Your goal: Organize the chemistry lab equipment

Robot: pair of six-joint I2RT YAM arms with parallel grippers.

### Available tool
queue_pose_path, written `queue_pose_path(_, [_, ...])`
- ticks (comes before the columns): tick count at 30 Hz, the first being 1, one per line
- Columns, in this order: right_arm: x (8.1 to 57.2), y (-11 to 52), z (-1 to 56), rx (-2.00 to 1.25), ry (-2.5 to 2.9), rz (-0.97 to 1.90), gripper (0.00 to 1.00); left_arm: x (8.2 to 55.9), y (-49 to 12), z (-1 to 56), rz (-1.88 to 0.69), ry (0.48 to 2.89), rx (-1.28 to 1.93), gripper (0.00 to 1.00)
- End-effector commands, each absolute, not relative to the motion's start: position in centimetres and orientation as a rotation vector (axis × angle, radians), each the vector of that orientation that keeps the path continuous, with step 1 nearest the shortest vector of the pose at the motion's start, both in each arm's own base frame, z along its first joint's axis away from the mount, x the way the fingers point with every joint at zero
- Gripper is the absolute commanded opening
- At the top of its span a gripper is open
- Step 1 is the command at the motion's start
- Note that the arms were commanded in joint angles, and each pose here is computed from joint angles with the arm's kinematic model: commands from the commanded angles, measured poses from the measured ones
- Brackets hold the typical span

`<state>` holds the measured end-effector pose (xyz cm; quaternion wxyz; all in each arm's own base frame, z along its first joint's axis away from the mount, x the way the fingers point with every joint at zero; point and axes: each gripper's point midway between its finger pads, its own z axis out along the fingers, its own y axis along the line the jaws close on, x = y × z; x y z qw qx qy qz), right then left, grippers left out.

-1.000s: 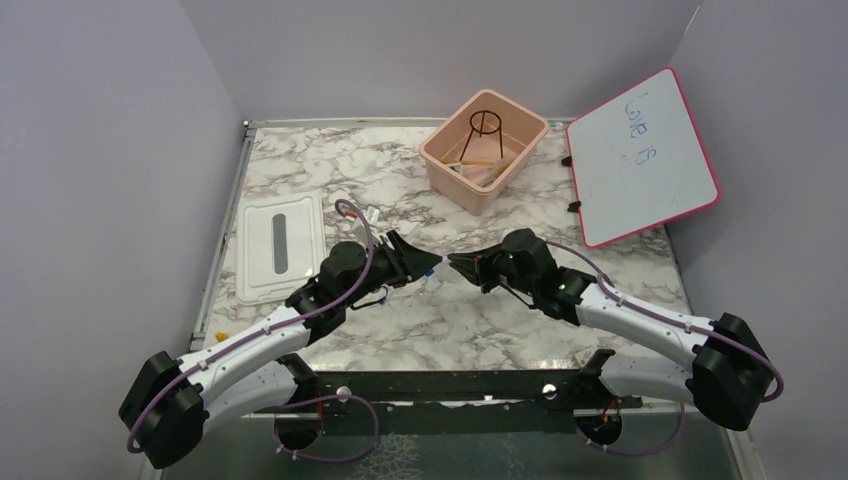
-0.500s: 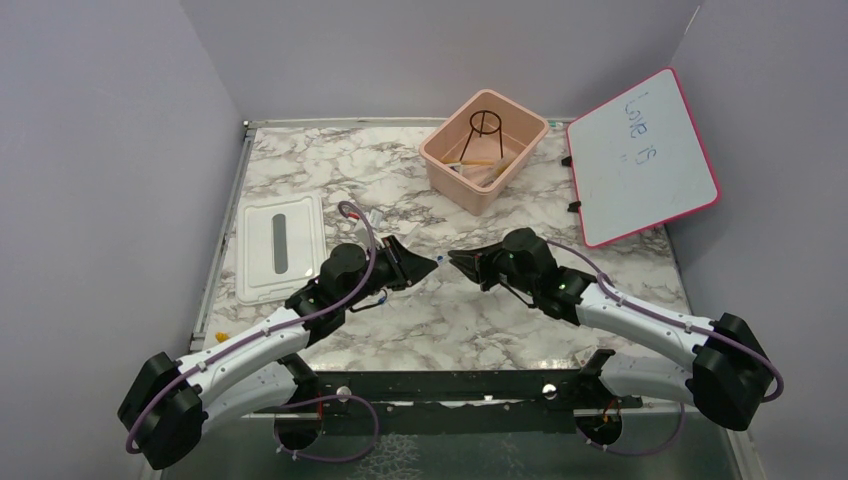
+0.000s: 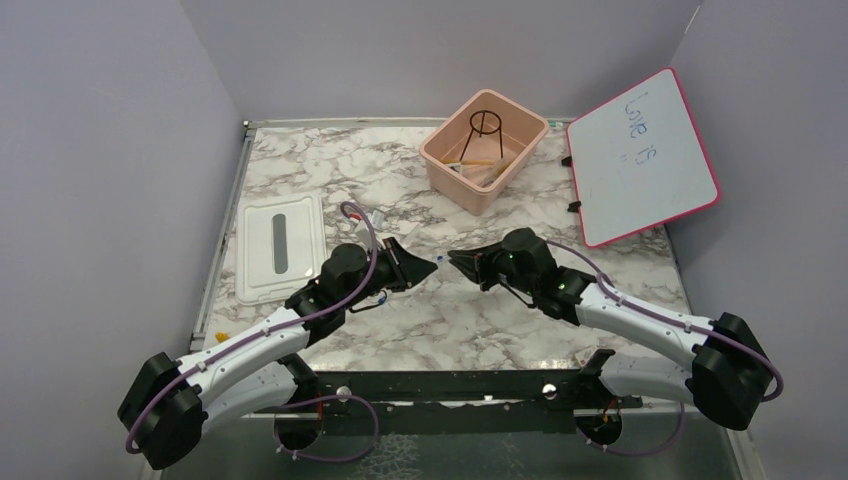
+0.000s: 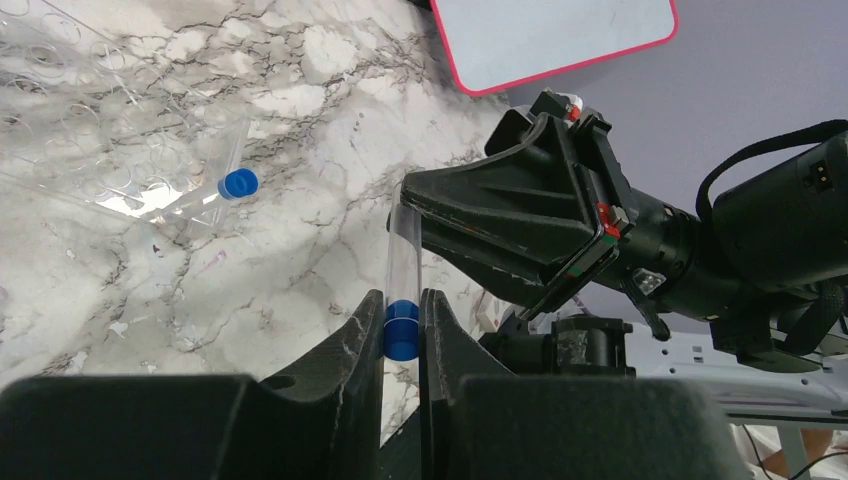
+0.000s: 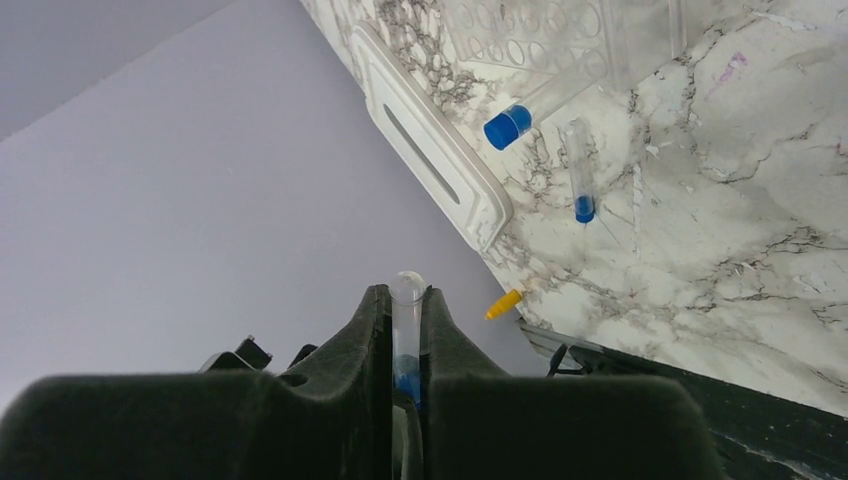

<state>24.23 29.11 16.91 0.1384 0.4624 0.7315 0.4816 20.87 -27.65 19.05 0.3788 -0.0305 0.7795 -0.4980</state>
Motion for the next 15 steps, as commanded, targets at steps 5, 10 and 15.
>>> queue_pose_path(5, [25.1,28.2,17.5,1.155,2.127,1.244,0.52,22.0,-26.9,20.1,-1.085,2.018,0.035,0.09])
queue_pose_path(10, [24.2,25.6,16.5,0.956,2.187,1.038,0.59,22.9,-26.2,19.7,-0.84,2.174,0.192,0.09])
queue_pose_path(15, [21.8,21.6,13.6,0.842,2.247,0.844,0.59,22.9,-26.1,18.2,-0.646,2.389,0.38,0.09])
